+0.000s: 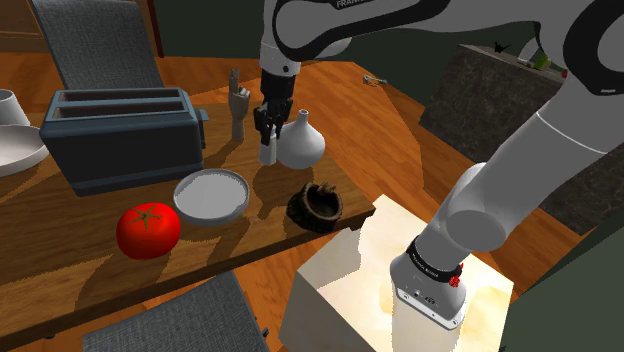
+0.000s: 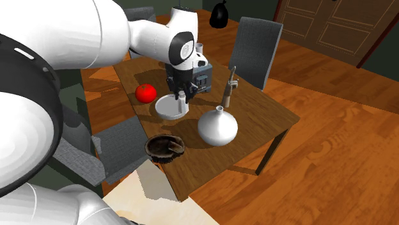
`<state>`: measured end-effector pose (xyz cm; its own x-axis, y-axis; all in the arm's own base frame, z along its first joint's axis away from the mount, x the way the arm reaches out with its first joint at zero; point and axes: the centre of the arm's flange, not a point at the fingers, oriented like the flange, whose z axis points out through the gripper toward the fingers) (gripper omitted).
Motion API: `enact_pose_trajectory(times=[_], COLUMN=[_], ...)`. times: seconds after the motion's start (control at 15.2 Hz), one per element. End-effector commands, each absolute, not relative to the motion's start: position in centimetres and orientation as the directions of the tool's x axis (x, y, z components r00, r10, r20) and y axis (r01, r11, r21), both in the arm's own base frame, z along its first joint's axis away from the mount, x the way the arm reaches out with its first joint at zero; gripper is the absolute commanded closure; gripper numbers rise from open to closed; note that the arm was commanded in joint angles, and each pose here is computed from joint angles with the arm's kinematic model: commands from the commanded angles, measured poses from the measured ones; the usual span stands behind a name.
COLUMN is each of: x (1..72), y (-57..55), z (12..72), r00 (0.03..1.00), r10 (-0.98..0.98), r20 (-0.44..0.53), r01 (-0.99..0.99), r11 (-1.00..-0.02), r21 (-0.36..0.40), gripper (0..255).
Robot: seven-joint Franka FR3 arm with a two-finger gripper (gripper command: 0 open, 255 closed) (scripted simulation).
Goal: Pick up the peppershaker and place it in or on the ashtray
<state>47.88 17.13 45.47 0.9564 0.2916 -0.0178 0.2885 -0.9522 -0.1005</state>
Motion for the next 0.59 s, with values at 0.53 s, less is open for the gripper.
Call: enact_pose_trajectory(times=[0.53], x=[46.6], y=[16.8], z=[50.3], r00=[0.956], r10=[0.292], r20=[-0.018], r01=[0.288], r11=[-0.952], r21=[-0.101], gripper=[255])
